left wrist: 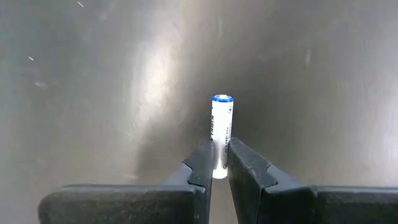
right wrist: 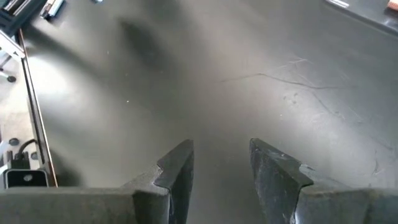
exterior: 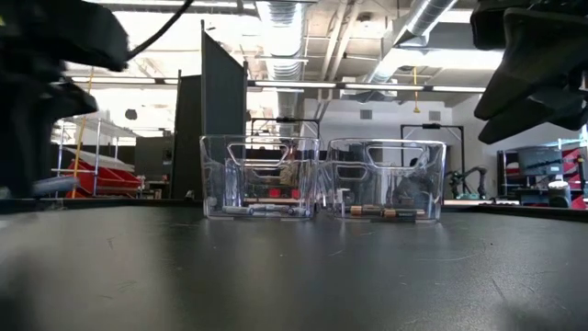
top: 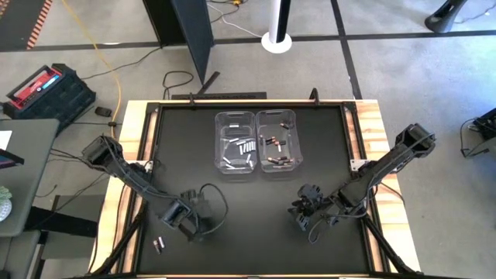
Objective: Sort batteries
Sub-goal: Put the white battery into the left transparent bin
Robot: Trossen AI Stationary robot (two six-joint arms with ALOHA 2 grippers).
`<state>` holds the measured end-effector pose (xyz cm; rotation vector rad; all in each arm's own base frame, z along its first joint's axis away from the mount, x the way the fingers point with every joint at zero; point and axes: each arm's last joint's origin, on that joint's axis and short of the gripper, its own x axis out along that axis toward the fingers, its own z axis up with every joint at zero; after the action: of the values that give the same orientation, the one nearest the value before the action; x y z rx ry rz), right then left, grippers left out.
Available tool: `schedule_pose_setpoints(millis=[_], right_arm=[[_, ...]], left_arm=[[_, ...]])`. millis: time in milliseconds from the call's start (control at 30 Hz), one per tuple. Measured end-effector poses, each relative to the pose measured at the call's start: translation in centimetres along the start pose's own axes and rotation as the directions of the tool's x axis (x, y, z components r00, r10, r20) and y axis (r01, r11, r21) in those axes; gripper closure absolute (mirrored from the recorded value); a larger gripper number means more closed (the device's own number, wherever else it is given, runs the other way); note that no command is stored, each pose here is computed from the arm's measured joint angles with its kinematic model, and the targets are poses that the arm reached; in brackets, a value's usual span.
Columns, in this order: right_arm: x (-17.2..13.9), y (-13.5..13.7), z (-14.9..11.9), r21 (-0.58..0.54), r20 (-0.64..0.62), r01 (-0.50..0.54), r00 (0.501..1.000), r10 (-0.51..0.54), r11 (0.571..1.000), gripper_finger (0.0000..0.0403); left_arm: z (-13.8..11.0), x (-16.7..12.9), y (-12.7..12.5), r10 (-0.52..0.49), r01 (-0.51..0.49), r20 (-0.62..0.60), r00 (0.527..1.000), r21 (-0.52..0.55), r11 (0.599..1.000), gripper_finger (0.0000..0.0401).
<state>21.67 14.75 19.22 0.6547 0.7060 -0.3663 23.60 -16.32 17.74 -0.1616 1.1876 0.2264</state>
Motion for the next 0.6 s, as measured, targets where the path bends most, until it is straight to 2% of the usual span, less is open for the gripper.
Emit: schedule_pose_setpoints(millis=[200, 333, 467, 600], right_arm=[[0.0, 0.0, -0.1, -0.001, -0.001, -0.002, 1.000, 0.002, 1.000, 0.0230], [0.0, 0.0, -0.1, 0.003, -0.001, -0.002, 1.000, 0.002, 1.000, 0.0230], [0.0, 0.0, -0.1, 0.021, -0.001, -0.002, 1.000, 0.002, 1.000, 0.0230], [0.0, 0.0, 0.0, 0.064, 0.001, 0.000, 1.000, 0.000, 0.998, 0.0230]], left_arm=[[3.0, 0.4, 2.2, 0.031, -0.030, 0.018, 0.999, -0.097, 0.995, 0.0371], [6.0, 0.4, 4.4, 0.049, -0.042, 0.042, 0.998, -0.148, 0.988, 0.0371], [9.8, -0.8, 6.6, -0.008, 0.014, 0.072, 0.997, -0.085, 0.996, 0.0371], [13.8, -2.9, 9.8, 0.001, 0.005, 0.142, 0.990, -0.045, 0.999, 0.0371]])
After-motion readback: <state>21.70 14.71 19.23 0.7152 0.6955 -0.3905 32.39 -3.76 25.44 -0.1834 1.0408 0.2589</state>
